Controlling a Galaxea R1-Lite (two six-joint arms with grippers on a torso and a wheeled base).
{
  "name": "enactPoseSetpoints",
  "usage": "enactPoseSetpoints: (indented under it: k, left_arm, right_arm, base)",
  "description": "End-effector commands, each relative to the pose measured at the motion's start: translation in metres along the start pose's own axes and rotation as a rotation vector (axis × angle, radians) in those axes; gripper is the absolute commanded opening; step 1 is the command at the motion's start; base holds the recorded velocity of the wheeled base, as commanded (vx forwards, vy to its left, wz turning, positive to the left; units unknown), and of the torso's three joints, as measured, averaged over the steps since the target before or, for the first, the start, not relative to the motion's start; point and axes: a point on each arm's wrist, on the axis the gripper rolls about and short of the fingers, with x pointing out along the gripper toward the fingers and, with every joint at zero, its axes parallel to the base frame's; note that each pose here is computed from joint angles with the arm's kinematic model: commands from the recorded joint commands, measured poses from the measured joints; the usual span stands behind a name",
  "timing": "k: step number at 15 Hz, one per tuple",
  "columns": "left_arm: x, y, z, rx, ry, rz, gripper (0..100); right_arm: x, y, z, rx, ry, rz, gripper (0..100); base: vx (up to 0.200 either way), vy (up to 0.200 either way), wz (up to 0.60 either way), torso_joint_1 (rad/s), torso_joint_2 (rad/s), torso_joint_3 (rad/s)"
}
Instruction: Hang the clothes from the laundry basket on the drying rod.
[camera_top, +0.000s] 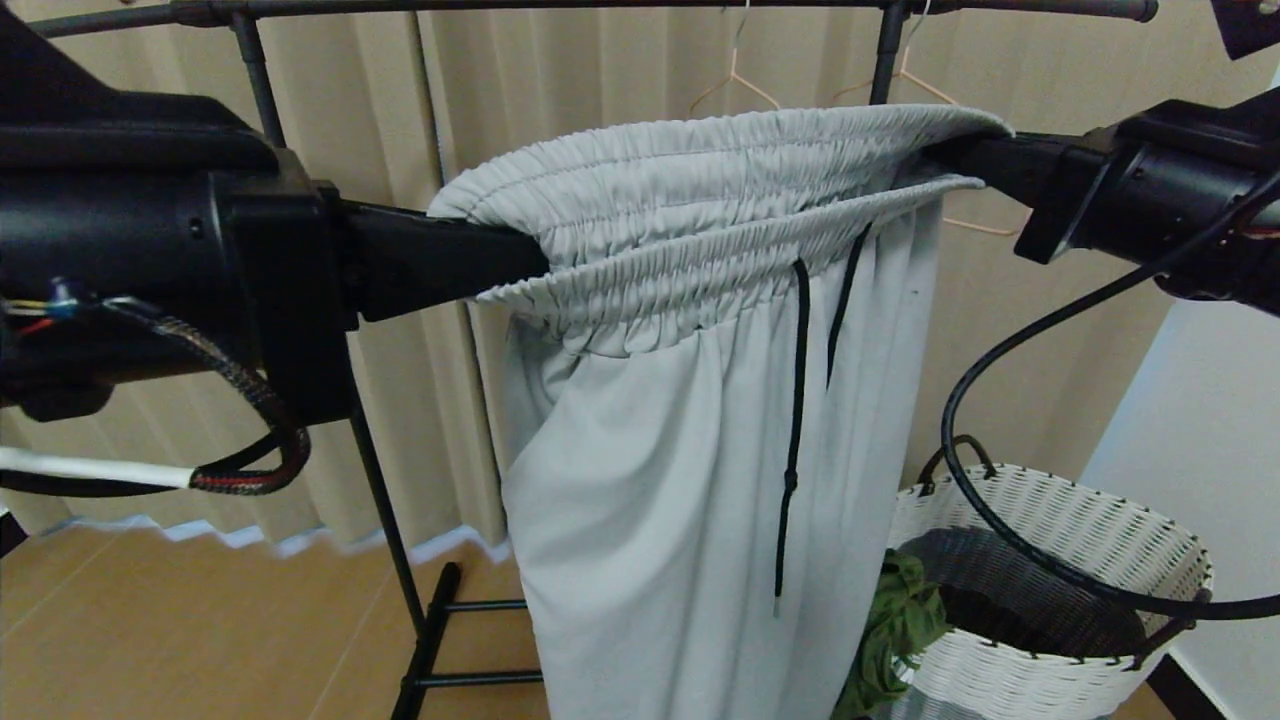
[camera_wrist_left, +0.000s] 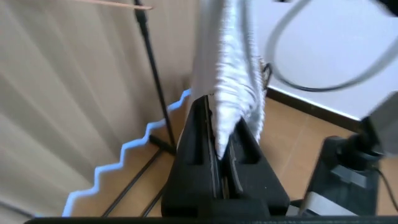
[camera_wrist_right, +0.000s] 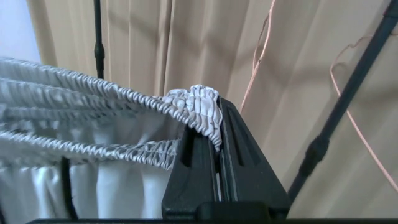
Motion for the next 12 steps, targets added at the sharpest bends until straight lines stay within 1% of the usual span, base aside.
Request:
enactPoseSetpoints:
  k: [1, 4, 6, 7, 8, 9, 10, 12]
  left_arm:
    - [-0.008, -0.006, 0.001, 0.009, -0.015, -0.019, 0]
    - [-0.009, -0.009, 0.000, 0.015, -0.036, -0.030, 0]
    - [-0.006, -0.006, 0.000, 0.026, -0.040, -0.002, 0]
    - [-0.001, -0.002, -0.001, 0.031, -0.028, 0.046, 0]
    - [0.009, 0.003, -0.003, 0.037, -0.004, 0.140, 0]
    - [0.017, 0.006, -0.002, 0.036, 0.002, 0.192, 0]
    - [0.026, 0.009, 0.000, 0.034, -0.009, 0.241, 0]
    - [0.035, 0.013, 0.006, 0.031, -0.028, 0.279, 0]
  right_arm:
    - [0.009, -0.002, -0.006, 0.003, 0.017, 0.001, 0]
    - [0.006, -0.001, -0.003, -0.001, 0.006, -0.003, 0]
    - [-0.003, 0.001, 0.003, -0.004, -0.001, -0.008, 0]
    - [-0.009, 0.002, 0.008, -0.005, -0.005, -0.011, 0]
    - [-0.022, 0.004, 0.015, -0.006, -0.001, -0.013, 0]
    - [-0.032, 0.006, 0.021, -0.006, 0.005, -0.013, 0]
    - [-0.042, 0.008, 0.024, -0.005, 0.022, -0.017, 0]
    - [-0.057, 0.010, 0.024, -0.021, 0.045, -0.029, 0]
  base:
    - [0.000, 0.000, 0.00, 0.000, 0.00, 0.000]
    - [0.000, 0.000, 0.00, 0.000, 0.00, 0.000]
    - [0.000, 0.000, 0.00, 0.000, 0.00, 0.000]
    - [0.000, 0.000, 0.00, 0.000, 0.00, 0.000]
    - [0.000, 0.000, 0.00, 0.000, 0.00, 0.000]
    - [0.000, 0.000, 0.00, 0.000, 0.00, 0.000]
    - [0.000, 0.000, 0.00, 0.000, 0.00, 0.000]
    - [0.000, 0.000, 0.00, 0.000, 0.00, 0.000]
